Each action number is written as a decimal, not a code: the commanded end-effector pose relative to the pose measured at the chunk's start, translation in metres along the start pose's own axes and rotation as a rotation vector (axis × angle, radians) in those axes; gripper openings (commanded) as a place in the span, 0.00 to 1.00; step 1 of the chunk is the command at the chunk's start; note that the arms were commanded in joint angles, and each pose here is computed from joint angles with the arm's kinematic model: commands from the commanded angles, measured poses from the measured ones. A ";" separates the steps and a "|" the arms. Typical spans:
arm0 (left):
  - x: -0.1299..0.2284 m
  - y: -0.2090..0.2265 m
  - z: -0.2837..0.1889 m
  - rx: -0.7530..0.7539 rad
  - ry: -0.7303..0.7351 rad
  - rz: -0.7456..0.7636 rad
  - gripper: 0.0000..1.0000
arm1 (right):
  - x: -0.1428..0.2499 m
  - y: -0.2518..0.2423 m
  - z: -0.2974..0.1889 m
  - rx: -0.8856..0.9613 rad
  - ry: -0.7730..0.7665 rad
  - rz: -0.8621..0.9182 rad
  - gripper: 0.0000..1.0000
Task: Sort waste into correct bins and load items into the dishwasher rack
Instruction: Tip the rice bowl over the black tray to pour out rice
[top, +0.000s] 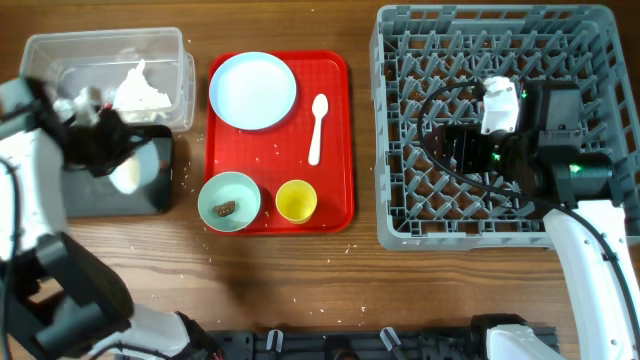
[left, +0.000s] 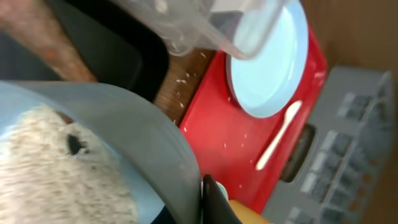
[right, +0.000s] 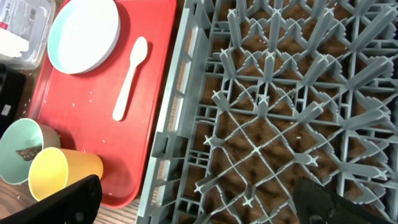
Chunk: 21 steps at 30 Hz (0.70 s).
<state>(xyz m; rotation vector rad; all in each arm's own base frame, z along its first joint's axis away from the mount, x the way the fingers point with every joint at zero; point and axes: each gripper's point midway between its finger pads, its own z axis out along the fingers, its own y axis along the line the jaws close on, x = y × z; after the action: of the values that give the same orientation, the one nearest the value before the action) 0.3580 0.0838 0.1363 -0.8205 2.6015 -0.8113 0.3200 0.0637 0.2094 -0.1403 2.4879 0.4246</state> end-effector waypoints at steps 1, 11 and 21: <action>-0.006 0.005 0.000 0.278 0.038 -0.087 0.04 | -0.008 0.005 -0.001 -0.020 -0.018 0.025 1.00; -0.036 0.009 -0.047 0.728 -0.040 -0.270 0.04 | -0.009 0.005 -0.001 -0.020 -0.021 0.023 1.00; -0.054 0.014 -0.093 0.938 -0.073 -0.420 0.04 | -0.010 0.005 -0.001 -0.021 -0.027 0.021 1.00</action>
<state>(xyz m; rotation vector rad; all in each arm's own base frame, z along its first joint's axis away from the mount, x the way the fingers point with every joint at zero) 0.3568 0.1576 0.1973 -0.9901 1.7437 -1.7465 0.3230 0.0638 0.2116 -0.1147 2.4762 0.4323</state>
